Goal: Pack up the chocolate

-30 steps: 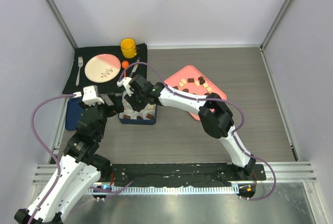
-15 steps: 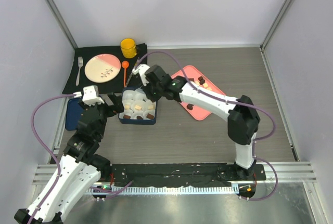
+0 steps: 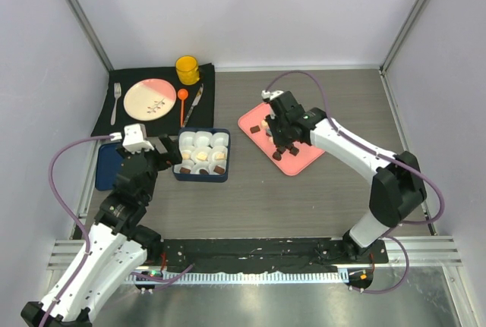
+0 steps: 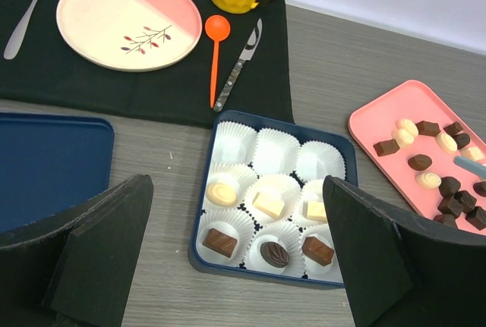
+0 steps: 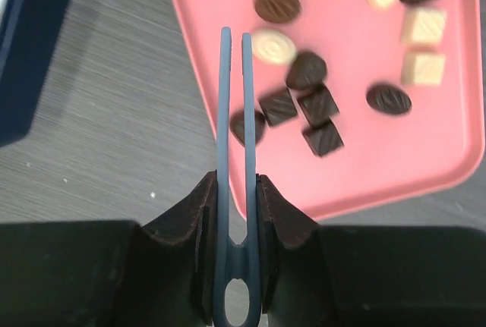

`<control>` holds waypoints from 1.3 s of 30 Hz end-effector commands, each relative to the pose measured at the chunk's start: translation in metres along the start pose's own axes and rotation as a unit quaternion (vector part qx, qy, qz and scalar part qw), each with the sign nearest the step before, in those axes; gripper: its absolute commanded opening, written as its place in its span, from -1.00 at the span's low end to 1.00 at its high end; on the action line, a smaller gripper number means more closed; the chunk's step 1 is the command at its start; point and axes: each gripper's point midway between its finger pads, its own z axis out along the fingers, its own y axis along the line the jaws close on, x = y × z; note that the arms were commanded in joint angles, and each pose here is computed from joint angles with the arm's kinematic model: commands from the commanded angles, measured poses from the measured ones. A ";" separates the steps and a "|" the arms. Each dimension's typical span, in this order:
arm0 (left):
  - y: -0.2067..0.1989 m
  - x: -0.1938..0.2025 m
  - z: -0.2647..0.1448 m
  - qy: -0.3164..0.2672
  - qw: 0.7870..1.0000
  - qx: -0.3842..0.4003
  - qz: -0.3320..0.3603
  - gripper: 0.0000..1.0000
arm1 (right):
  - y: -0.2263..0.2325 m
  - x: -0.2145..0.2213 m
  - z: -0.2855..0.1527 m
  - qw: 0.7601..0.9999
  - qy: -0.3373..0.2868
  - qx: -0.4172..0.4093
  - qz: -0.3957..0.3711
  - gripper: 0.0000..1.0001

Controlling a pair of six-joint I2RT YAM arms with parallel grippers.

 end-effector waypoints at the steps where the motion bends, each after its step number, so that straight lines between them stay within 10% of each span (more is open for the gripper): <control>1: -0.004 -0.023 -0.001 -0.027 1.000 0.004 -0.004 0.99 | -0.026 0.016 -0.023 0.998 0.004 0.028 0.055 -0.50; 39: -0.008 -0.017 0.004 -0.016 1.000 0.009 -0.002 1.00 | -0.065 0.084 -0.019 0.982 0.124 0.065 0.123 -0.27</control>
